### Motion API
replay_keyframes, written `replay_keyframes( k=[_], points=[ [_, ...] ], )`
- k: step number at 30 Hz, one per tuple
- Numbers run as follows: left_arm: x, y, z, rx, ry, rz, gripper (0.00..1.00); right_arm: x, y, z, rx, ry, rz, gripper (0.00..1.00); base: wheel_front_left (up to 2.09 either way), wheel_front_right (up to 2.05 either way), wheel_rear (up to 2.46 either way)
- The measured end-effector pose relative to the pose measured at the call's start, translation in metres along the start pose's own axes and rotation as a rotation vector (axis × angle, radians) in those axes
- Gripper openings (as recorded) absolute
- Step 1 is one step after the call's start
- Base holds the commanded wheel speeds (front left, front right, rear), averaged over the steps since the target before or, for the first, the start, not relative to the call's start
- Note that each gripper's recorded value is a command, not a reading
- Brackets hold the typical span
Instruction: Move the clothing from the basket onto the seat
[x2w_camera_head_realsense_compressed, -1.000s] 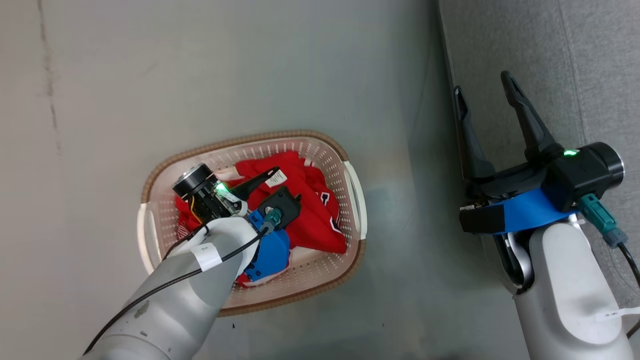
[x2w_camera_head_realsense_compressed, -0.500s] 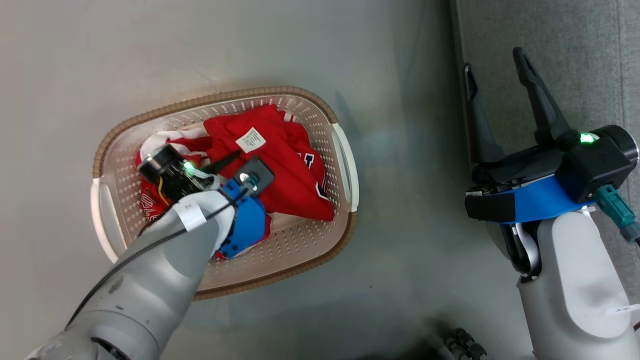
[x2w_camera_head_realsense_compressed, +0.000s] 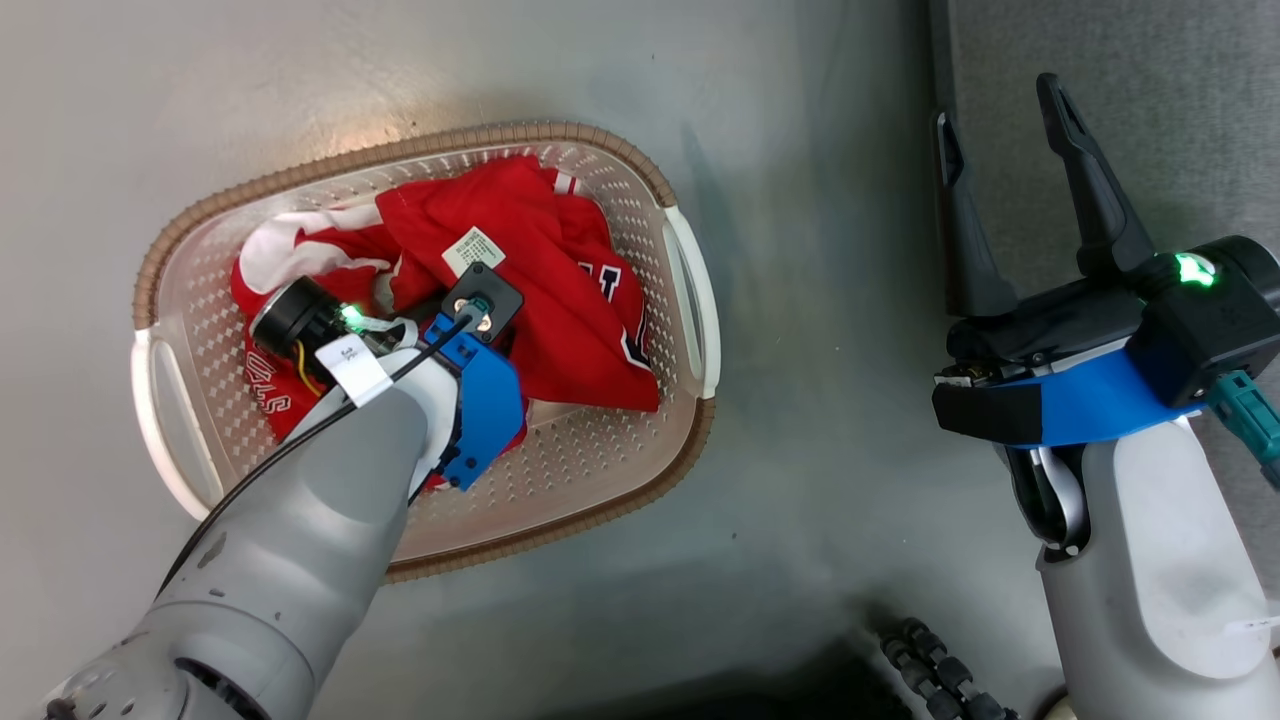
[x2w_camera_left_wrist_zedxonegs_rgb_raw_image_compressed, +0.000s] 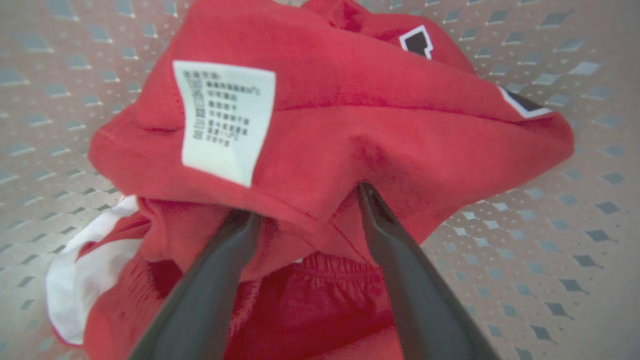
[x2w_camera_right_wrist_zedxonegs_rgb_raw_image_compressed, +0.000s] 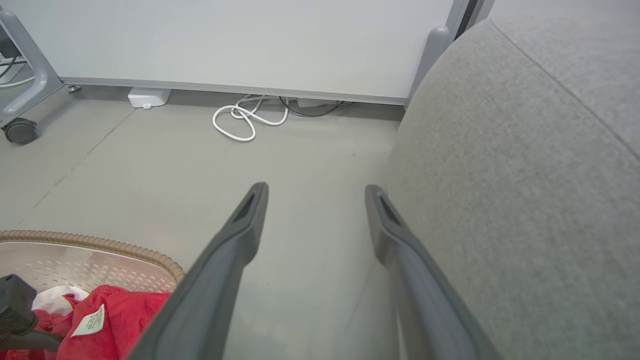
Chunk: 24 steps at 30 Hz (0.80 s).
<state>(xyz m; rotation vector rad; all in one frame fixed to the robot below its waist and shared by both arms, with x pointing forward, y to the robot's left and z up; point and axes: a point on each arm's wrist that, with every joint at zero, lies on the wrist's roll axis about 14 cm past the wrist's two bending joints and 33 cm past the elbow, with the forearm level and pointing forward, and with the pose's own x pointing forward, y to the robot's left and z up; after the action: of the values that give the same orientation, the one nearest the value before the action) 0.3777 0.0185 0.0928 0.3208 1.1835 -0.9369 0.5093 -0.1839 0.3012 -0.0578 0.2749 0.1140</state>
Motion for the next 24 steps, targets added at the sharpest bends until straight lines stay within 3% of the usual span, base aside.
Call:
replay_keyframes(
  k=[7,11,13,24],
  points=[
    [0.014,-0.004,0.013,-0.063,-0.054,-0.034,1.00,0.002,0.002,-0.017,0.001,0.031,0.006,1.00,0.00,0.00,0.00],
    [0.019,-0.006,0.019,-0.154,-0.093,-0.045,1.00,0.003,0.004,-0.025,0.004,0.043,0.010,1.00,0.00,0.00,0.00],
    [0.020,-0.007,0.020,-0.131,-0.099,-0.049,0.00,0.003,0.006,-0.028,0.007,0.049,0.014,1.00,0.00,0.00,0.00],
    [-0.002,0.003,0.044,-0.127,-0.216,-0.011,0.00,0.005,0.012,-0.008,0.012,0.007,0.028,1.00,0.00,0.00,0.00]
  ],
)
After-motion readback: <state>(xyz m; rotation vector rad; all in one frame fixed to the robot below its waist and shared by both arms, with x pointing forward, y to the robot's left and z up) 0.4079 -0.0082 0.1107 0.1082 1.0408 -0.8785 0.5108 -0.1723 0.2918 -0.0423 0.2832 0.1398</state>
